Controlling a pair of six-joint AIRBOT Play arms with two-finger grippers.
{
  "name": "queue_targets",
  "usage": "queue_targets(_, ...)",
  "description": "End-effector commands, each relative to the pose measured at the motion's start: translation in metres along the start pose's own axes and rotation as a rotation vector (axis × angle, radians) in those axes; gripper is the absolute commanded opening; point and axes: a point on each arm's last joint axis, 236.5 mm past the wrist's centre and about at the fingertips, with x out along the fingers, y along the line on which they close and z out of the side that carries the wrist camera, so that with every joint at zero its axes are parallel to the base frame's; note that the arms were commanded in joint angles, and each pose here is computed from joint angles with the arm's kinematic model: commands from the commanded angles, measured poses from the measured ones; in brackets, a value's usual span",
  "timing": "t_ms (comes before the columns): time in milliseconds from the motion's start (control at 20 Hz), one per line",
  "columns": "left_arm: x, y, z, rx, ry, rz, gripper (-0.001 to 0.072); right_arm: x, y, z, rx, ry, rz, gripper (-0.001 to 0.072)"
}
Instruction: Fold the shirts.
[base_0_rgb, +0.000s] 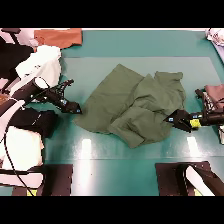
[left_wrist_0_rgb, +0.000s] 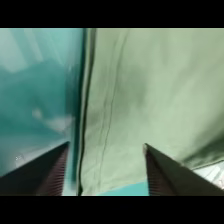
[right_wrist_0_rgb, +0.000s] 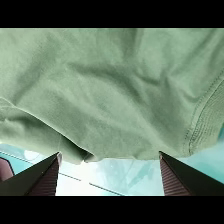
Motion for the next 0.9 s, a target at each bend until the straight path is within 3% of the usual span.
queue_targets(0,0.003,-0.009,-0.006,0.016,0.028,-0.045,0.0468,0.000,0.001,0.000,-0.001,-0.001,0.002,0.0685)
queue_targets(300,0.026,-0.042,0.005,0.157,0.012,-0.017,0.0459,0.000,0.000,0.000,0.000,0.001,0.001,0.0685)
queue_targets(350,0.027,-0.043,0.007,0.160,0.004,-0.011,0.0285,-0.001,-0.001,-0.003,0.001,0.013,-0.002,0.0685)
queue_targets(500,0.017,-0.040,0.019,0.128,-0.015,0.029,0.0038,-0.003,-0.008,-0.012,0.000,0.049,-0.017,0.0685)
queue_targets(650,-0.002,-0.044,0.044,0.116,-0.075,0.057,0.0025,-0.006,-0.034,-0.025,-0.005,0.106,-0.127,0.0685)
queue_targets(850,-0.011,-0.054,0.058,0.117,-0.122,0.036,0.0024,0.000,-0.044,-0.026,0.027,0.150,-0.140,0.0686)
